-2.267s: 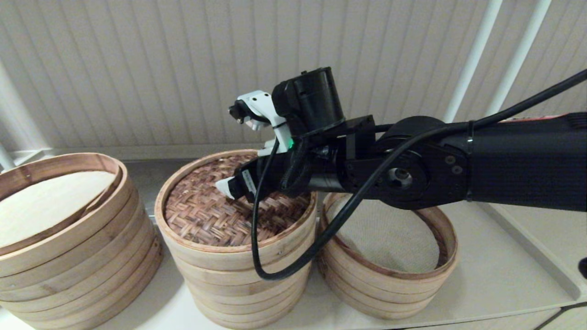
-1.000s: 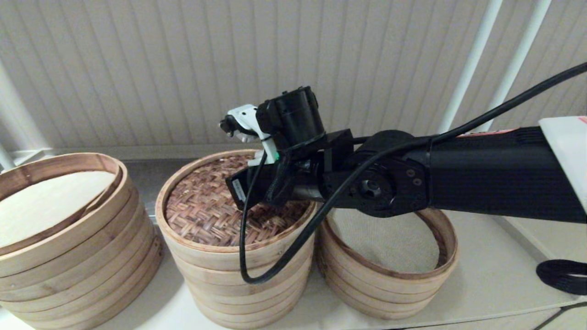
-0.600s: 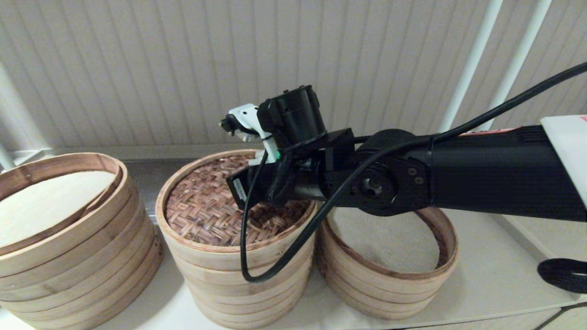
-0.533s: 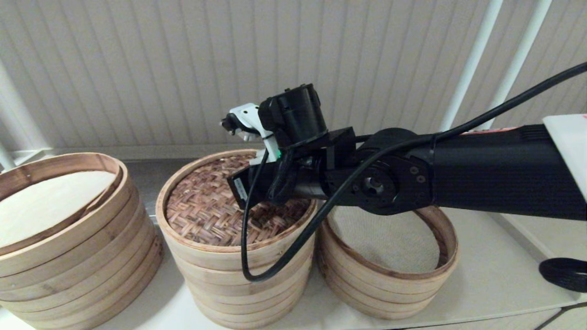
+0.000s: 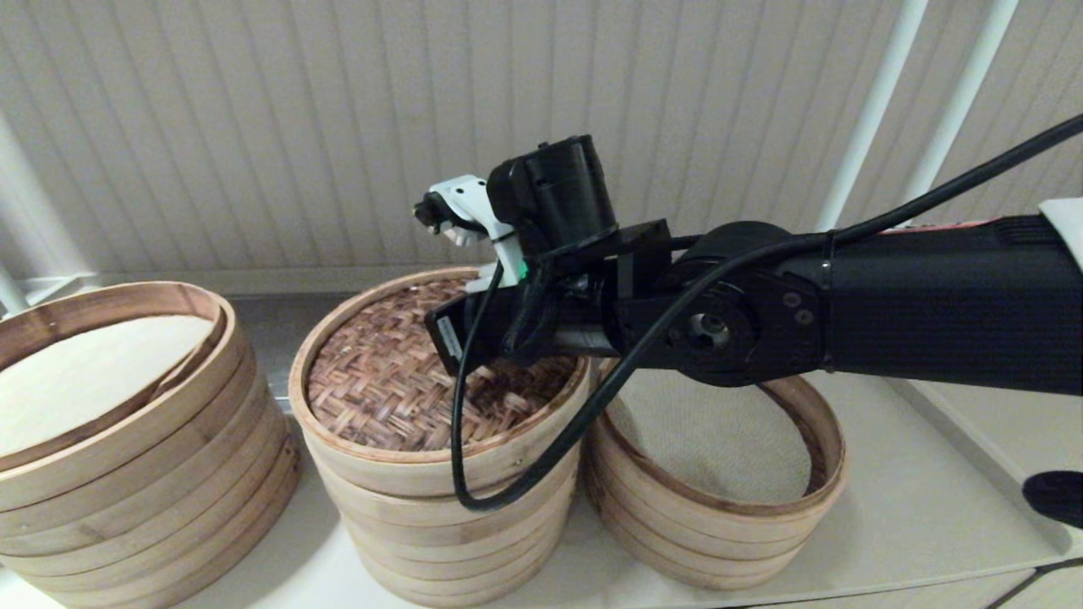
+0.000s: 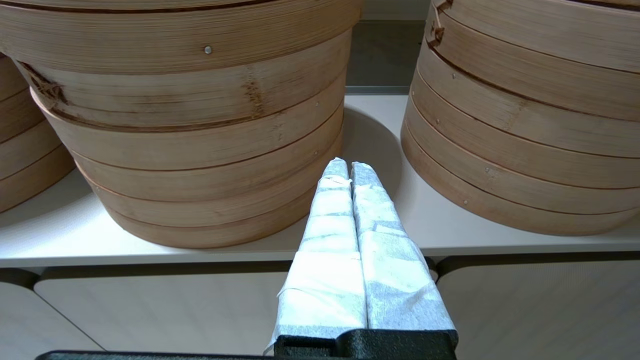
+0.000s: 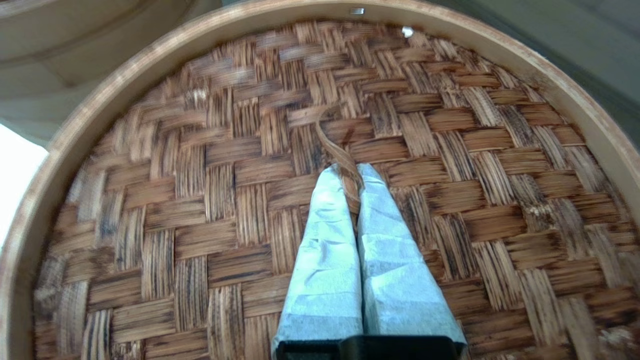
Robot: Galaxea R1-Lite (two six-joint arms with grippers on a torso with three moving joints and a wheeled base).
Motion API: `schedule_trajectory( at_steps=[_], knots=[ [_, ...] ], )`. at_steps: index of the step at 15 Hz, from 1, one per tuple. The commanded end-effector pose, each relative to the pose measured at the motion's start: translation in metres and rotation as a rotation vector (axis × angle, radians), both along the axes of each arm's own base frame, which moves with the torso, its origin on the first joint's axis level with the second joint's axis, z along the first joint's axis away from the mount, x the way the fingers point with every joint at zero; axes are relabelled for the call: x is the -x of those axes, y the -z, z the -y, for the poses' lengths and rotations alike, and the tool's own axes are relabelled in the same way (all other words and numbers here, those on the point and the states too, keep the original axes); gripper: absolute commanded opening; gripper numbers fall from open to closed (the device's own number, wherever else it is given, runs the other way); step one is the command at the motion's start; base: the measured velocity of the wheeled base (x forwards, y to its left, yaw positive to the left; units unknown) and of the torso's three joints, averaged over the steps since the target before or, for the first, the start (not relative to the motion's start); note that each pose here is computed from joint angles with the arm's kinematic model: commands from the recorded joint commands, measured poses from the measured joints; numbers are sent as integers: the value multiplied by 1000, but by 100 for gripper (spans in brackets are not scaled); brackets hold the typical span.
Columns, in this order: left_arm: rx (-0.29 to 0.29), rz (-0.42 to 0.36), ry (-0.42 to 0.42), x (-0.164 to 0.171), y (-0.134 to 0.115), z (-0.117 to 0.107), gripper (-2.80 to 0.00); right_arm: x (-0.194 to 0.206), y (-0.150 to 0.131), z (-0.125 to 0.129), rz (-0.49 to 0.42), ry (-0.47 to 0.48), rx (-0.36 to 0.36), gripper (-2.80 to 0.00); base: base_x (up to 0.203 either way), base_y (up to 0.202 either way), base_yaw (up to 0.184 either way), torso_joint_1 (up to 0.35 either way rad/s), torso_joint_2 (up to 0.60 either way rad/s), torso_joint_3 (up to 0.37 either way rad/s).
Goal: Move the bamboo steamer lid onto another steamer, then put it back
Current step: Pick up the steamer, then put the steamer
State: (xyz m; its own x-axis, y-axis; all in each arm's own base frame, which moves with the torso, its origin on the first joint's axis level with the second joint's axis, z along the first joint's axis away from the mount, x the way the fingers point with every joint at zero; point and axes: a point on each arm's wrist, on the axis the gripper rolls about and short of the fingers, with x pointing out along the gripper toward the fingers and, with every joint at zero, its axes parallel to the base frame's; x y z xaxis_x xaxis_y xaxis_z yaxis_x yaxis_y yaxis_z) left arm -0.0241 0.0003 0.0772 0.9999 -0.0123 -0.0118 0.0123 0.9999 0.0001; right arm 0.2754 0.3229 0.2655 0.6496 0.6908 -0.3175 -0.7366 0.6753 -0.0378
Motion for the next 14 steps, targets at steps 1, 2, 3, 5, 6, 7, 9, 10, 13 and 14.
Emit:
schedule_trajectory(
  at_steps=[1,2,3,5,6,7,9,10,13,14],
  knots=[
    [0,-1,0,0,0,0,-280,3,-10,4,19,-2,-22,-280,0,0,0,0,0,0],
    [0,-1,0,0,0,0,-280,5,-13,6,21,-5,-24,-280,0,0,0,0,0,0],
    [0,-2,0,0,0,0,-280,6,-14,6,21,-7,-26,-280,0,0,0,0,0,0],
    [0,-2,0,0,0,0,-280,8,-15,8,21,-6,-28,-280,0,0,0,0,0,0],
    [0,-2,0,0,0,0,-280,9,-18,10,23,-6,-33,-280,0,0,0,0,0,0],
    [0,-2,0,0,0,0,-280,10,-21,12,27,-3,-39,-280,0,0,0,0,0,0],
    [0,-2,0,0,0,0,-280,9,-27,24,33,19,-46,-280,0,0,0,0,0,0],
    [0,0,0,0,0,0,-280,9,-31,33,38,35,-50,-280,0,0,0,0,0,0],
    [0,-2,0,0,0,0,-280,10,-47,65,58,90,-69,-280,0,0,0,0,0,0],
    [0,-2,0,0,0,0,-280,11,-51,77,61,110,-72,-280,0,0,0,0,0,0]
  ],
)
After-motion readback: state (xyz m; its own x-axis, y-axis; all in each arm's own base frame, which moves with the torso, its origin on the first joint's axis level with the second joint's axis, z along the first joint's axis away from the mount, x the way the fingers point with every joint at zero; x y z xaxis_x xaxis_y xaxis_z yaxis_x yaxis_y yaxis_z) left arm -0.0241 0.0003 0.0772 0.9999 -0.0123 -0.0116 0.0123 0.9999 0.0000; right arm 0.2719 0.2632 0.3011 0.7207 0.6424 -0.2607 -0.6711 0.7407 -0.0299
